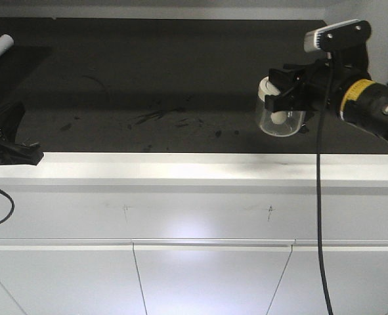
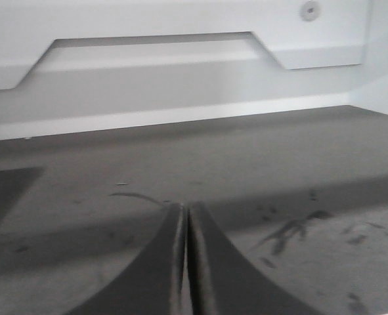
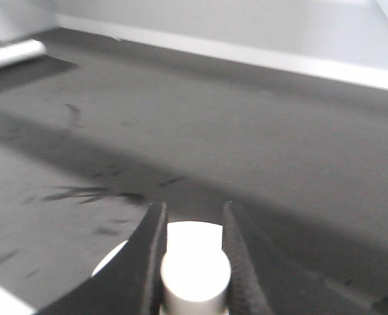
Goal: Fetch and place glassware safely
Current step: 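Lift the jar with the right gripper and pull it out of the hood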
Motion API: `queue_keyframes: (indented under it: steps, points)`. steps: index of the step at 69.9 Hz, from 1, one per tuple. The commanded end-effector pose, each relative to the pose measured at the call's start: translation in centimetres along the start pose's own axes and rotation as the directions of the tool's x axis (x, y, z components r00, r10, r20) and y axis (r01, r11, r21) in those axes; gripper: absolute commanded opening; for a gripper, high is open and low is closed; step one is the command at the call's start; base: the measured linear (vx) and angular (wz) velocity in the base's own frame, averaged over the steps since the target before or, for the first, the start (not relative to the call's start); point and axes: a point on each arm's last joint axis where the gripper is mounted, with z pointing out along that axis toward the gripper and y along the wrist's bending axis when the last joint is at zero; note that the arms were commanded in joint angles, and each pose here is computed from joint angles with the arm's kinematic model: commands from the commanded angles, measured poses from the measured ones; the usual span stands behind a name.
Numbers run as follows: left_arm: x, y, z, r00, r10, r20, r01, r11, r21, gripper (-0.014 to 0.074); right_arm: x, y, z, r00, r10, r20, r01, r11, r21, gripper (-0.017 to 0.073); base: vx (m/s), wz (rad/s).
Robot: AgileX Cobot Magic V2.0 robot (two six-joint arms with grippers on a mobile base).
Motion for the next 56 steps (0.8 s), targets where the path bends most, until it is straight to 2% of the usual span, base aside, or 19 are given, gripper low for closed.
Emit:
queue_keyframes:
  steps: [1, 19, 39, 48, 56]
  points:
    - [-2.2, -0.5, -0.1, 0.992, -0.018, 0.122, 0.010, 0.998, 0.061, -0.0008, -2.6, 1.3, -2.8, 0.989, -0.017, 0.144, 0.027, 0.997, -0.066, -0.0003, 0.00, 0.00]
    - [-2.0, -1.9, -0.3, 0.995, -0.036, 0.096, 0.015, 0.977, 0.213, -0.0008, -0.1, 3.9, -6.1, 0.985, 0.018, 0.171, 0.015, 0.982, -0.191, -0.0003, 0.00, 0.00]
    - [-1.9, -2.5, -0.4, 0.996, 0.001, 0.093, -0.027, 0.961, 0.276, -0.0008, 3.3, 6.2, -8.6, 0.988, 0.056, 0.142, -0.011, 0.953, -0.301, -0.0003, 0.00, 0.00]
    - [-1.9, -2.5, -0.4, 0.996, 0.000, 0.093, -0.026, 0.961, 0.274, -0.0007, 4.6, 7.1, -9.2, 0.992, 0.034, 0.123, 0.013, 0.930, -0.368, -0.0003, 0.00, 0.00]
    - [-1.9, -2.5, -0.4, 0.996, 0.000, 0.093, -0.026, 0.961, 0.274, -0.0007, 5.0, 7.8, -9.5, 0.993, 0.014, 0.115, 0.038, 0.897, -0.440, -0.0003, 0.00, 0.00]
